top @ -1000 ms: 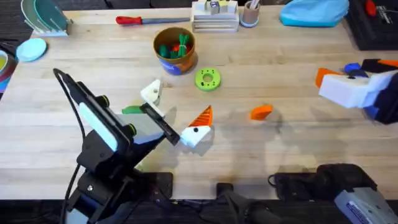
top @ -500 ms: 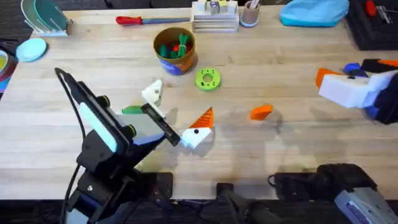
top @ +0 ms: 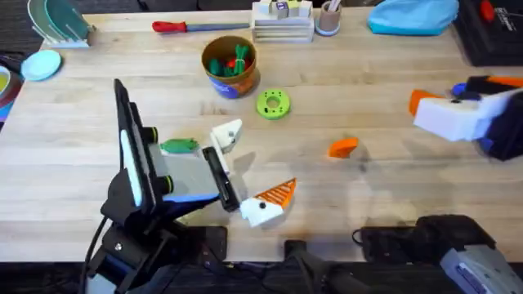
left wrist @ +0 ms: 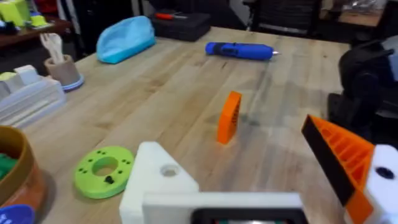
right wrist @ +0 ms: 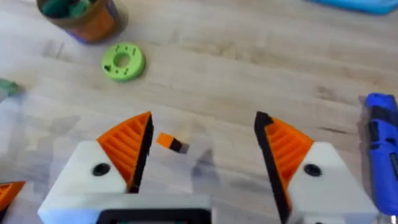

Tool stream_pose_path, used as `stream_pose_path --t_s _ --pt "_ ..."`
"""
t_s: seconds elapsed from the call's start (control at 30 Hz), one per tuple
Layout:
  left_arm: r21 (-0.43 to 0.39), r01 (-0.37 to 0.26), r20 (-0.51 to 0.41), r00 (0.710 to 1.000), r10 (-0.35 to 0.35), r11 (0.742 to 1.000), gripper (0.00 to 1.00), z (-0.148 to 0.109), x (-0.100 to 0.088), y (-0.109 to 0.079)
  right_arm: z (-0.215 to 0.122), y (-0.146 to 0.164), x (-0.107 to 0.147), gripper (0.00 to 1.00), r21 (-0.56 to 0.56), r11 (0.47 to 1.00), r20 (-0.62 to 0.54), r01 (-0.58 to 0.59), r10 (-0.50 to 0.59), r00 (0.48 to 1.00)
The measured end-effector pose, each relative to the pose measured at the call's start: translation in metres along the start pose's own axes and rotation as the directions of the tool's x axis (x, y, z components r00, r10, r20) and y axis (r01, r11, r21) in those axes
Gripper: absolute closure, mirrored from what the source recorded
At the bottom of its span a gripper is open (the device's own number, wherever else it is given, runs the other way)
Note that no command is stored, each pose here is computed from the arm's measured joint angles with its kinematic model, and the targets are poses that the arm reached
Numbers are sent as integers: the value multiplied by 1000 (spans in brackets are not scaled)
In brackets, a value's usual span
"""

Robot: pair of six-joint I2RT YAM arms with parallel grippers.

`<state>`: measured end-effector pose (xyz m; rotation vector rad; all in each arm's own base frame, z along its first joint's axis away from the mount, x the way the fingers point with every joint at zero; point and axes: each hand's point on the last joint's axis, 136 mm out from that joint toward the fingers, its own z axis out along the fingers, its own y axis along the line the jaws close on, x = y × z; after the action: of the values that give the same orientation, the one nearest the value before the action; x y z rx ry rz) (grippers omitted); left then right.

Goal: Pick up the gripper from the table and insert it into the empty holder that is missing its gripper. Then pick up a screw, insert it into the mounting hole, and use the screwdriver to tighten it. Finally, clean up the table by picking up the vegetable and placing it into the bucket.

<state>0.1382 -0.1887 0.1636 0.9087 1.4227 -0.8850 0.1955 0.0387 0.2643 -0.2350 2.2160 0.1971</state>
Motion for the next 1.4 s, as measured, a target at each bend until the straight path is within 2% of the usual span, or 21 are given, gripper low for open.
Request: stream_pose_path --t_s 0.17,0.33,0.6,0.83,1.0,1.1,1.2,1.27,1.4 --pt "41 24 -1 1000 -24 999 9 0 0 -7 31 4 17 56 -59 998 -172 2 -12 985" --pt "56 34 -3 999 -34 998 8 0 1 -10 52 24 52 56 -185 975 -373 124 -187 909" --pt "64 38 -4 999 -38 997 8 0 1 -11 86 43 73 56 -316 916 -480 248 -379 791" --pt "65 46 -5 999 -46 997 8 0 1 -11 109 50 99 56 -427 816 -541 390 -576 613" --pt "65 46 -5 999 -46 997 8 0 1 -11 122 53 113 57 -466 760 -565 453 -650 508" --pt "65 46 -5 999 -46 997 8 0 1 -11 129 56 118 115 -485 738 -568 470 -674 472" --pt "65 46 -5 999 -46 997 8 0 1 -11 133 57 123 227 -498 728 -579 471 -683 445" --pt "65 46 -5 999 -46 997 8 0 1 -11 135 56 126 306 -502 728 -587 468 -684 434" --pt "65 49 -5 999 -48 997 8 0 1 -11 136 56 126 404 -502 726 -589 471 -685 429"
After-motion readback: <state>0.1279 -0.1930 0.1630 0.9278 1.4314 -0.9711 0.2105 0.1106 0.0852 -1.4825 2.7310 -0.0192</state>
